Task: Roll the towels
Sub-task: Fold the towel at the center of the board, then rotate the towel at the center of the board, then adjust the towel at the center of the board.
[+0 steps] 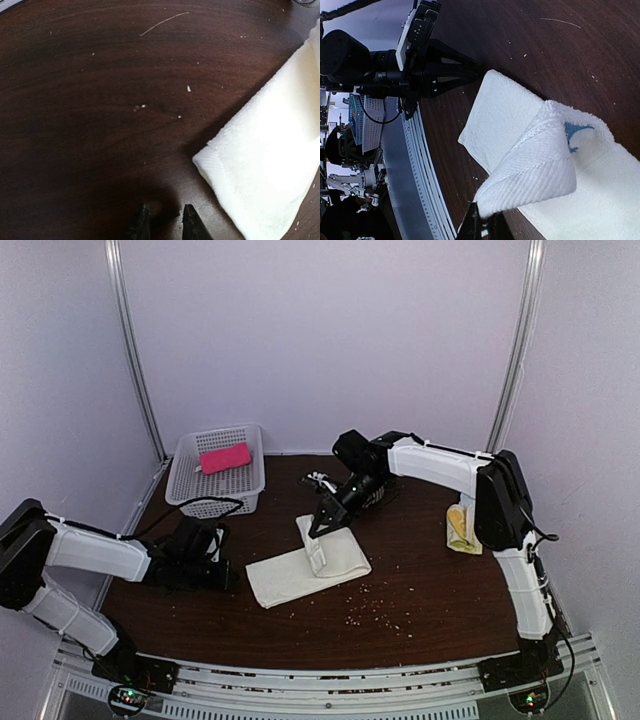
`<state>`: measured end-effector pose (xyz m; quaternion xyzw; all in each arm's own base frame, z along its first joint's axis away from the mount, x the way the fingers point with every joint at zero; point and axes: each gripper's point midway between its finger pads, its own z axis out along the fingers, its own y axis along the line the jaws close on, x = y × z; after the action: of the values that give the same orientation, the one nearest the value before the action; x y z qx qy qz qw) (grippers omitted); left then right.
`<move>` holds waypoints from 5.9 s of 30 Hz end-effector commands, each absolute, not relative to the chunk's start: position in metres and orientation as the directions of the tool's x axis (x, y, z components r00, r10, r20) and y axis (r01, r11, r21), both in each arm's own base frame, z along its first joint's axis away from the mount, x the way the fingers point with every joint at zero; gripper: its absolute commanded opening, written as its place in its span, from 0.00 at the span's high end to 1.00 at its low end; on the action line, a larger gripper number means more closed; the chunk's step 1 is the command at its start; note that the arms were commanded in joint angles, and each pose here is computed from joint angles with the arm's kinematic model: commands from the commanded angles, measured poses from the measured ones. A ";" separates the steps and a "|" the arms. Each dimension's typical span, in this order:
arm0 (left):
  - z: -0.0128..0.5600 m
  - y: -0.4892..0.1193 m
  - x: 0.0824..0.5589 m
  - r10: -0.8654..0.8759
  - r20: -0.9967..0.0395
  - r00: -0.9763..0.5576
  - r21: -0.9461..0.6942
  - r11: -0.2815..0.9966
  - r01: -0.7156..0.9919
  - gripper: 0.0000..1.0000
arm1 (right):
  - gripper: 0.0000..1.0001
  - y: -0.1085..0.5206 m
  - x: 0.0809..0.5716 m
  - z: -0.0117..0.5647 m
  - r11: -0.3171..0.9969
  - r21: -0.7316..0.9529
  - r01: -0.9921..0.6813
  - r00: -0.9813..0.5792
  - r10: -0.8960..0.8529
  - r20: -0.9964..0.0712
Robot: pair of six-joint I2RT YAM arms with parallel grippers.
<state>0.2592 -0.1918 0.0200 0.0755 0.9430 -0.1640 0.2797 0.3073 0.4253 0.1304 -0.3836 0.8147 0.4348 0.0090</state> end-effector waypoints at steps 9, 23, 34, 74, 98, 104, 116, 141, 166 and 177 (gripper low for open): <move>0.009 -0.207 0.247 0.049 -0.520 -0.853 -0.339 0.905 0.259 0.78 | 1.00 0.480 0.277 0.127 0.265 0.746 -0.611 -0.697 -0.627 -0.348; 0.006 -0.207 0.242 0.040 -0.516 -0.855 -0.352 0.901 0.254 0.78 | 1.00 0.513 0.275 0.103 0.295 0.738 -0.607 -0.714 -0.610 -0.343; 0.003 -0.205 0.240 0.037 -0.516 -0.856 -0.350 0.903 0.250 0.78 | 1.00 0.532 0.254 0.080 0.281 0.734 -0.618 -0.686 -0.649 -0.329; 0.115 -0.241 0.266 0.001 -0.704 -0.710 -0.385 0.840 0.383 0.84 | 0.76 0.453 0.334 0.090 0.389 0.465 -0.795 -0.591 -0.666 -0.455; 0.013 -0.241 0.287 0.226 -0.547 -0.806 -0.085 0.943 0.323 0.94 | 0.80 0.322 0.245 0.025 0.452 0.419 -0.788 -0.568 -0.797 -0.208; 0.045 -0.270 0.328 0.290 -0.623 -0.727 -0.037 0.917 0.397 0.89 | 0.75 0.328 0.183 0.070 0.204 0.593 -0.779 -0.437 -0.854 -0.281; 0.127 -0.358 0.284 0.244 -0.710 -0.660 -0.304 0.739 0.601 0.88 | 0.72 0.280 0.260 0.161 0.284 0.407 -0.868 -0.485 -0.657 -0.577; 0.008 -0.447 0.126 0.718 -0.547 -0.431 -0.299 0.313 0.901 0.97 | 0.69 0.228 0.332 0.160 0.484 0.362 -0.796 -0.564 -0.378 -0.734; 0.059 -0.478 0.128 0.692 -0.710 -0.134 0.026 0.216 0.976 0.88 | 0.95 0.283 0.265 0.124 0.275 0.629 -0.727 -0.638 -0.608 -0.472; 0.020 -0.472 0.116 0.745 -0.648 -0.161 0.006 0.216 0.976 0.90 | 0.98 0.306 0.205 0.035 0.263 0.675 -0.690 -0.550 -0.797 -0.251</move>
<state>0.1156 -0.4663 0.0239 0.5909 0.7311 -0.2131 0.2664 0.2016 0.3084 0.0448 -0.4671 0.7849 0.4019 -0.0647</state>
